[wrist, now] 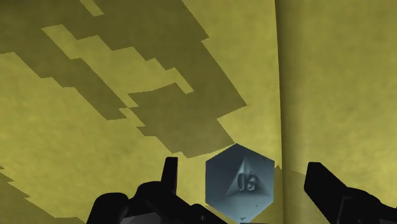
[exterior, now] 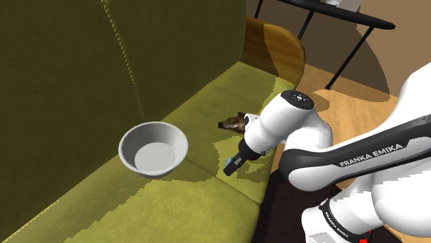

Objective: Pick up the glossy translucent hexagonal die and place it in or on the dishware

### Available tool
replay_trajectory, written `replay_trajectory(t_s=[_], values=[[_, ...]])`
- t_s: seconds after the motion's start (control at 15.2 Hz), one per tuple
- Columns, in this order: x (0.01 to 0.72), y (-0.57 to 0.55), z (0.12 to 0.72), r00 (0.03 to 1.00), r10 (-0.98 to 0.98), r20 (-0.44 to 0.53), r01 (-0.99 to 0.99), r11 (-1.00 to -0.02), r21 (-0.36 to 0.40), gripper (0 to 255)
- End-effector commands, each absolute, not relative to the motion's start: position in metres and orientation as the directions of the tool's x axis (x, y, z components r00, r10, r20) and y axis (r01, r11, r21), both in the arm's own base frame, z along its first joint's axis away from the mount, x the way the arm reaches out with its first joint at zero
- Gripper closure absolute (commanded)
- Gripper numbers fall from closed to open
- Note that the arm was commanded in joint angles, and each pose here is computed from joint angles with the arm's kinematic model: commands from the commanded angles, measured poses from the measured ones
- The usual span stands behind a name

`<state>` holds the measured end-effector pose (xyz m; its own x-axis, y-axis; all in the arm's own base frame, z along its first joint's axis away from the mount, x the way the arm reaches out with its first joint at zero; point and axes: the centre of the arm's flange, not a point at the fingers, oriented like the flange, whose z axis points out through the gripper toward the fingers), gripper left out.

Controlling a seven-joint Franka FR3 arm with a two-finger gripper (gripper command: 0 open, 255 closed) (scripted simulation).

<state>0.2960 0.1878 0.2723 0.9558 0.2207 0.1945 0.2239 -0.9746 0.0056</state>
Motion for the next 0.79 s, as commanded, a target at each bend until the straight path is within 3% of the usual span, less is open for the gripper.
replay_trajectory(t_s=[0.0, 0.4, 0.46, 0.73], values=[[0.2972, 0.1870, 0.2694, 0.956, 0.221, 0.195, 0.224, -0.975, 0.005, 0], [0.2972, 0.1871, 0.2694, 0.956, 0.221, 0.195, 0.224, -0.975, 0.005, 0], [0.2972, 0.1871, 0.2694, 0.956, 0.221, 0.195, 0.224, -0.975, 0.005, 255], [0.2972, 0.1871, 0.2694, 0.956, 0.221, 0.195, 0.224, -0.975, 0.005, 255]])
